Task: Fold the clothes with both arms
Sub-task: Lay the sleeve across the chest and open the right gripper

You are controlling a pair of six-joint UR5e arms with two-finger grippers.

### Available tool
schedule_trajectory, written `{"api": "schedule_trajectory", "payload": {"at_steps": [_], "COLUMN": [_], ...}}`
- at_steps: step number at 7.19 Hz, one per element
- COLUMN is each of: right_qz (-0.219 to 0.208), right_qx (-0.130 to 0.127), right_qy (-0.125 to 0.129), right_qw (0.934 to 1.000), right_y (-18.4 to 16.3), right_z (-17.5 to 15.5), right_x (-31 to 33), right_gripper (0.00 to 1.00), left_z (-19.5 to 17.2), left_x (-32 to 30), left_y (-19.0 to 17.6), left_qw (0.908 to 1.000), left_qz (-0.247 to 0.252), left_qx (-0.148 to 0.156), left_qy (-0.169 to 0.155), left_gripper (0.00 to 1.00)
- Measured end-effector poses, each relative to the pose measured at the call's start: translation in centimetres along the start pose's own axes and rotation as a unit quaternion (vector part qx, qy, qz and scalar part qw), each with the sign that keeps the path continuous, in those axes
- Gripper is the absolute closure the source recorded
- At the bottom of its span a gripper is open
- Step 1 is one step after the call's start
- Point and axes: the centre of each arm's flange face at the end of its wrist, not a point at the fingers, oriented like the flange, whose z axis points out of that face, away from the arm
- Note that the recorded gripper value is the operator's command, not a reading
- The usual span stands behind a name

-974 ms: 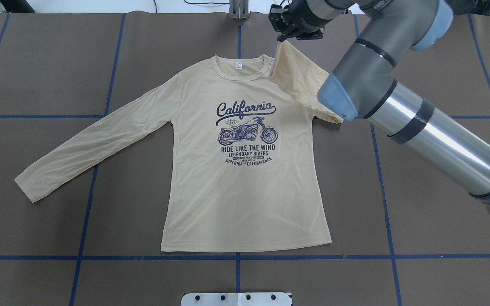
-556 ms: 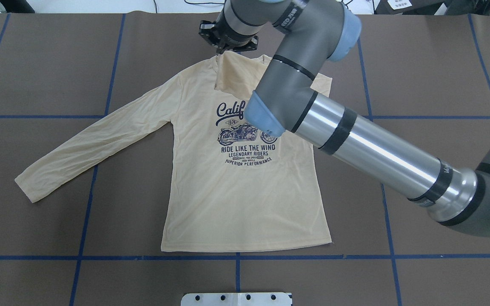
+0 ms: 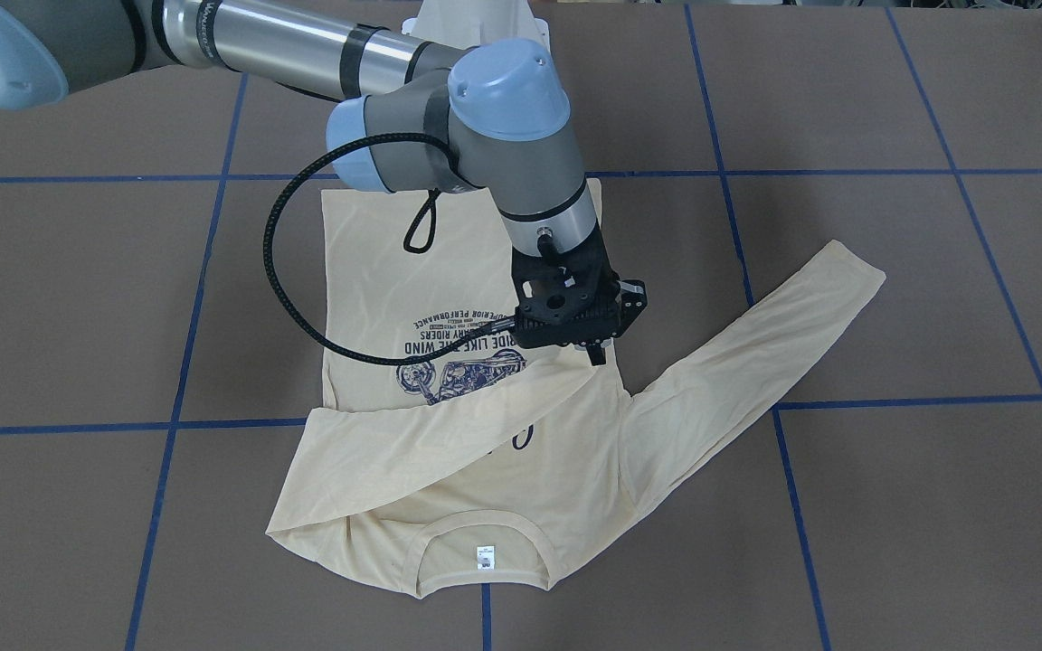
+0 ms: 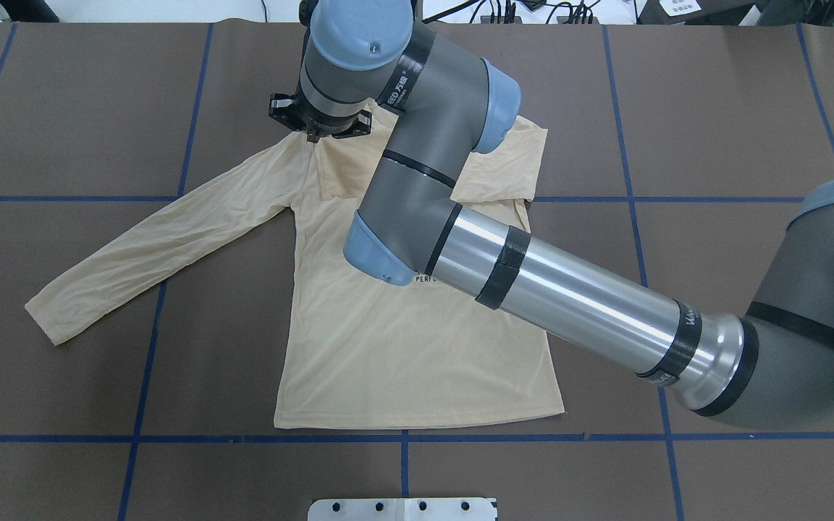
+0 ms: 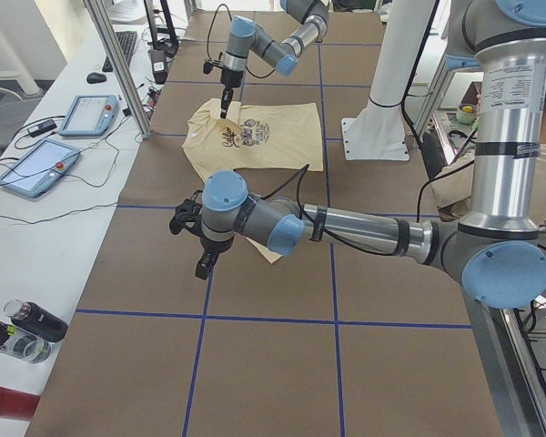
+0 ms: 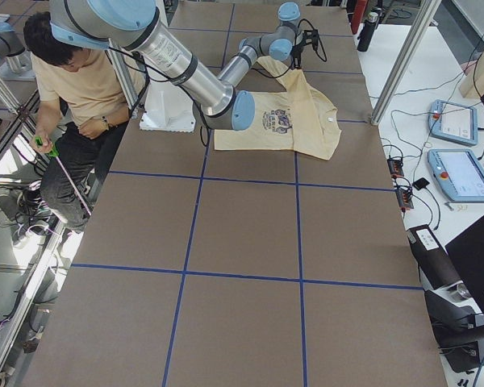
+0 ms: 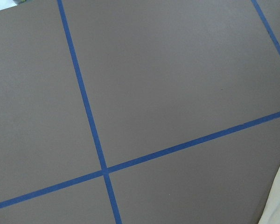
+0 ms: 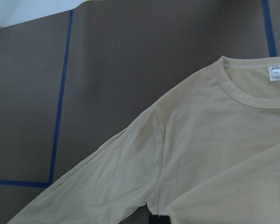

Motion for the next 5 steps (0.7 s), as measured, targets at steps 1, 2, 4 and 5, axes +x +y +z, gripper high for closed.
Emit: {"api": "schedule_trajectory", "payload": {"at_steps": [1, 2, 4, 5], "right_qz": [-0.004, -0.006, -0.005, -0.004], "right_qx": [-0.001, -0.002, -0.003, -0.004], "right_qy": [-0.006, -0.008, -0.004, -0.002], "right_qw": [1.0000, 1.0000, 1.0000, 1.0000], "right_y": [0.6, 0.9, 0.6, 0.5], "right_z": [0.9, 1.6, 2.4, 2.9], "right_x": [-0.1, -0.4, -2.0, -2.4], "right_gripper": [1.00, 1.00, 0.84, 0.37], "left_z": [0.1, 0.1, 0.1, 0.0], "left_x": [-0.1, -0.1, -0.1, 0.0], "left_y": [0.1, 0.1, 0.1, 0.0], "left_qw": [1.0000, 1.0000, 1.0000, 1.0000], "left_qz": [-0.001, -0.001, -0.001, -0.001], "left_qx": [-0.001, -0.001, -0.001, 0.000], "left_qy": [0.000, 0.000, 0.000, 0.000], "left_gripper": [0.01, 0.01, 0.01, 0.01]}}
